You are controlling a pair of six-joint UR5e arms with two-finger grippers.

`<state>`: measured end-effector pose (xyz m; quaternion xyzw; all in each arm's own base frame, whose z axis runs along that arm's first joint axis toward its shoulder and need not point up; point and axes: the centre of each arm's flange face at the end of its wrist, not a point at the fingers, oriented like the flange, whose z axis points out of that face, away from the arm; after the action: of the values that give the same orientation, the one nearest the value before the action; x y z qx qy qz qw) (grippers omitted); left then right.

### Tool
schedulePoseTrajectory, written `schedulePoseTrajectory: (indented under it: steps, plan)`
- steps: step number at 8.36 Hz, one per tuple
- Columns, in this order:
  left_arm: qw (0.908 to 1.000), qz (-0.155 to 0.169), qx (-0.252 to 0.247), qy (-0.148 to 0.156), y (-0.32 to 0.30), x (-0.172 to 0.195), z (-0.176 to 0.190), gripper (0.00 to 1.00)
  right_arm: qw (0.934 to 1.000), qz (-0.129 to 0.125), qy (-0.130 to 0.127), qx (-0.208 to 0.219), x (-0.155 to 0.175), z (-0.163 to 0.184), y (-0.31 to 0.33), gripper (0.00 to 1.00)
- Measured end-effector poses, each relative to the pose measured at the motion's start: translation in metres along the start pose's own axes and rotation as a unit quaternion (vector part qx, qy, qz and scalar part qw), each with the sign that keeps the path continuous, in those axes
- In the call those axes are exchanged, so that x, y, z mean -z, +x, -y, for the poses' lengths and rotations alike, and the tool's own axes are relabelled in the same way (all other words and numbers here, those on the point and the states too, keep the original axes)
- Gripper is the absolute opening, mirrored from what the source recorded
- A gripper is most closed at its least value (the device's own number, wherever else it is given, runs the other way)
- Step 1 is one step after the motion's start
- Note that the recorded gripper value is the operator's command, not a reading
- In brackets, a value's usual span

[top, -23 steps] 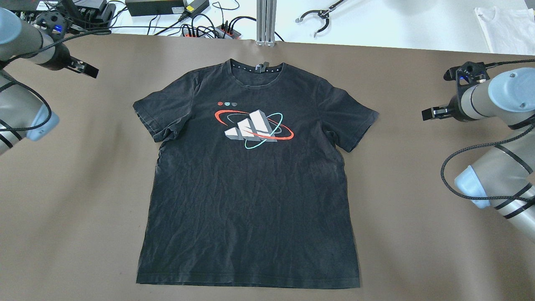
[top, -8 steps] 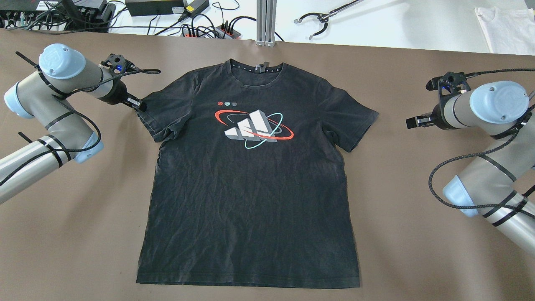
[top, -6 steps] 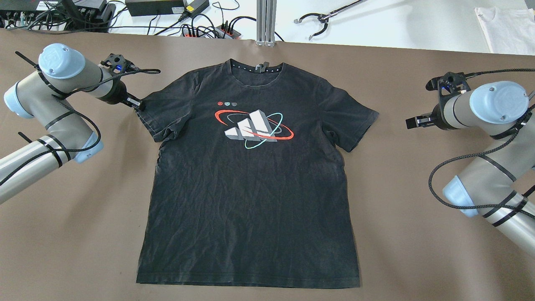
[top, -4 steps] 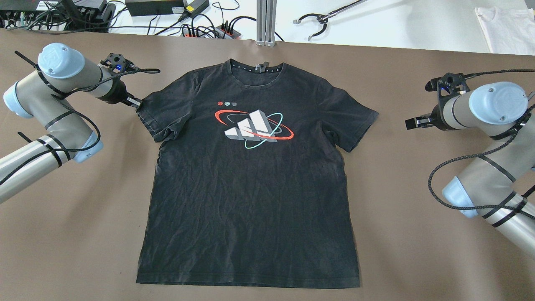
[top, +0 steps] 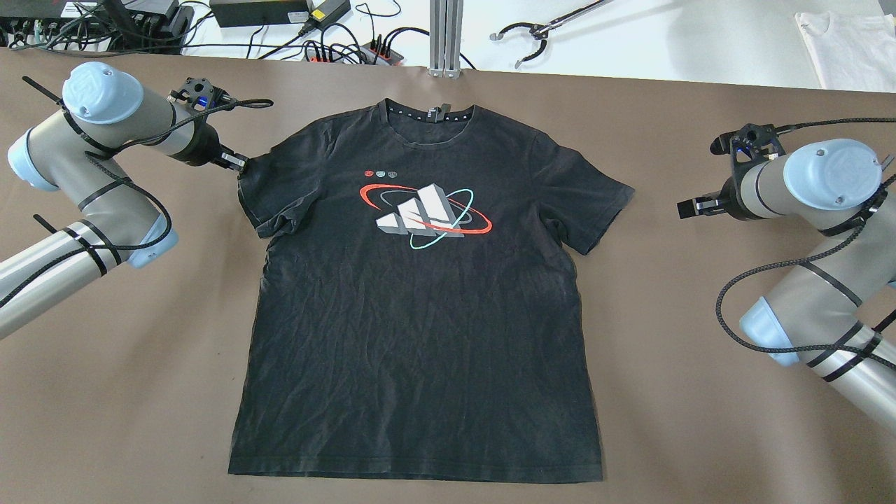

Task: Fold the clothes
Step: 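Move the left gripper toward the sleeve nearest it, then fold the sleeve nearest the left gripper inward over the shirt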

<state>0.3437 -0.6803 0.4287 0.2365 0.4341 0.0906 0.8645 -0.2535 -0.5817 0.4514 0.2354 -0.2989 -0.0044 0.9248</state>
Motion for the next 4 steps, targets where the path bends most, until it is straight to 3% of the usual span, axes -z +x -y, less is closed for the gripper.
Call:
schedulePoseTrajectory:
  steps: [4]
  plan:
    - [0.9944, -0.039, 0.092, 0.036, 0.094, 0.03, 0.059, 0.0, 1.0, 0.0, 0.0, 0.0, 0.0, 0.0, -0.001, 0.94]
